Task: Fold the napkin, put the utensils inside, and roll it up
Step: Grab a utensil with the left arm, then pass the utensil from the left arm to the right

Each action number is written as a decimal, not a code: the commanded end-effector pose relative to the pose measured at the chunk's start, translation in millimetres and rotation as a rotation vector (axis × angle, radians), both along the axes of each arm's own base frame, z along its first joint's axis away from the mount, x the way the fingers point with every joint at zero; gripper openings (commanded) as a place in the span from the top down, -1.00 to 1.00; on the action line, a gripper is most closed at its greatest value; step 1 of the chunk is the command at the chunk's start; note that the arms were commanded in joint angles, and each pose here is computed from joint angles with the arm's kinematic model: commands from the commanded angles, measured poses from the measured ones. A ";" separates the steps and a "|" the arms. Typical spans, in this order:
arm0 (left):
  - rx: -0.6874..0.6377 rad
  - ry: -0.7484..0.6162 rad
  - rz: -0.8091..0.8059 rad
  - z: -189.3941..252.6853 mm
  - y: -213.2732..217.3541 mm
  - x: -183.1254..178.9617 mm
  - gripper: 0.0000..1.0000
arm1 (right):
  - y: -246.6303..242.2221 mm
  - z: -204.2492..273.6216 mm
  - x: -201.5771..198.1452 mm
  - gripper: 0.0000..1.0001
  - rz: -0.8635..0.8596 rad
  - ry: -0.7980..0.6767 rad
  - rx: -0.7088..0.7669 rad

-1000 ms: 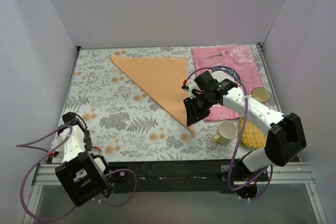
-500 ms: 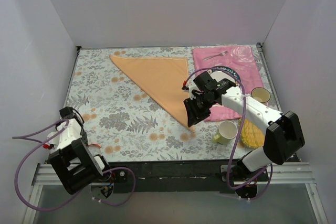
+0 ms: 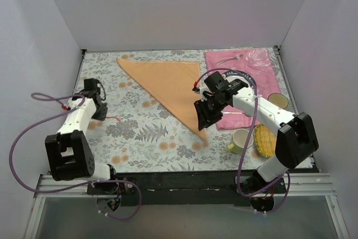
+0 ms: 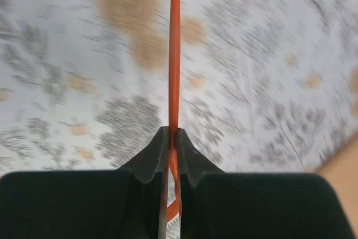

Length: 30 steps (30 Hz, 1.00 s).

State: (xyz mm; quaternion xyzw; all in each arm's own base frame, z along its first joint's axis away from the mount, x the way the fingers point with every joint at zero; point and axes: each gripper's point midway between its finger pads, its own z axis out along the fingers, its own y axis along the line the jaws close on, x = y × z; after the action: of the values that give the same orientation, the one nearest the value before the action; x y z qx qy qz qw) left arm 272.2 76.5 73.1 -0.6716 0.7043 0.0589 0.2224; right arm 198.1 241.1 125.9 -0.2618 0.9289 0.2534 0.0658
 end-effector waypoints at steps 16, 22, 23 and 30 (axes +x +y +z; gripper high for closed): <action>-0.058 -0.391 -1.845 105.6 -367.7 5.4 1.00 | 35.3 88.5 79.3 -0.58 -0.246 0.185 0.573; -0.018 -0.402 -1.964 108.1 -401.1 -16.1 1.00 | 45.0 84.2 79.7 -0.57 -0.294 0.208 0.611; -0.010 -0.400 -1.976 110.0 -403.9 -17.7 1.00 | 44.6 81.2 79.7 -0.56 -0.307 0.205 0.606; 0.024 -0.427 -1.984 120.3 -409.4 -20.3 1.00 | 49.3 59.3 67.0 0.01 -0.322 0.224 0.594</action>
State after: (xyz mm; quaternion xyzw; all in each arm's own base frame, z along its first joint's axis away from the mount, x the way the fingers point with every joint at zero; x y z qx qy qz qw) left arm 243.8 -329.1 166.9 0.2165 0.9041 -0.2583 0.2627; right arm 263.8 283.5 167.0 -0.0392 0.8604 0.5059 0.0475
